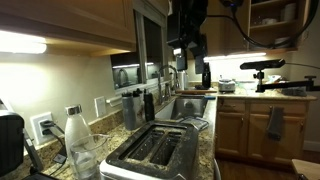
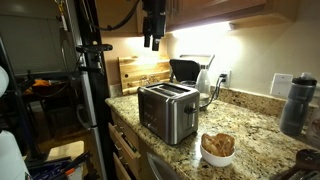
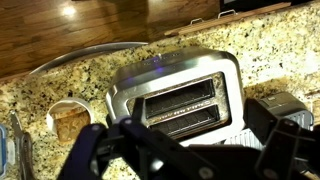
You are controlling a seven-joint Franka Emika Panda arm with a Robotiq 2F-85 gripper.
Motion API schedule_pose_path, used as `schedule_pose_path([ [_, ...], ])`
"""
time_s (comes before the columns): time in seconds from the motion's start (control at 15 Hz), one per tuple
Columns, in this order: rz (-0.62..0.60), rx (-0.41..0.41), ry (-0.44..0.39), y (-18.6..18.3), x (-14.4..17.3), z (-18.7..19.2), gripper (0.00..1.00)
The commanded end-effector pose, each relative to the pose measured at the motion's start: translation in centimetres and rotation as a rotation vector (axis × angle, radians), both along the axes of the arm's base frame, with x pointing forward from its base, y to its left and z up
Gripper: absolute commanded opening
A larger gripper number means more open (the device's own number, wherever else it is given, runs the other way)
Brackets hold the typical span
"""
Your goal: Place one slice of bread in each of the two slots on the toaster
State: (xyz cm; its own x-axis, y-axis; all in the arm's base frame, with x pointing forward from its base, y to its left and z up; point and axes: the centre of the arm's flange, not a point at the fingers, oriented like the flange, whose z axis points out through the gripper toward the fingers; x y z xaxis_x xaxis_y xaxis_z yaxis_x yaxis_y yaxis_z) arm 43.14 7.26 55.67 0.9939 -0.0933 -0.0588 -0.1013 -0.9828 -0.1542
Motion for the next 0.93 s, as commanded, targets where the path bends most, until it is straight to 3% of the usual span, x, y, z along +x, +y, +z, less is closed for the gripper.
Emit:
schedule_pose_path([
  [0.0,0.000,0.000,0.000,0.0,0.0,0.0,1.00],
  [0.47,-0.006,0.001,-0.011,-0.1,0.2,0.1,1.00],
  [0.87,-0.102,-0.032,-0.073,-0.9,1.0,0.4,1.00],
])
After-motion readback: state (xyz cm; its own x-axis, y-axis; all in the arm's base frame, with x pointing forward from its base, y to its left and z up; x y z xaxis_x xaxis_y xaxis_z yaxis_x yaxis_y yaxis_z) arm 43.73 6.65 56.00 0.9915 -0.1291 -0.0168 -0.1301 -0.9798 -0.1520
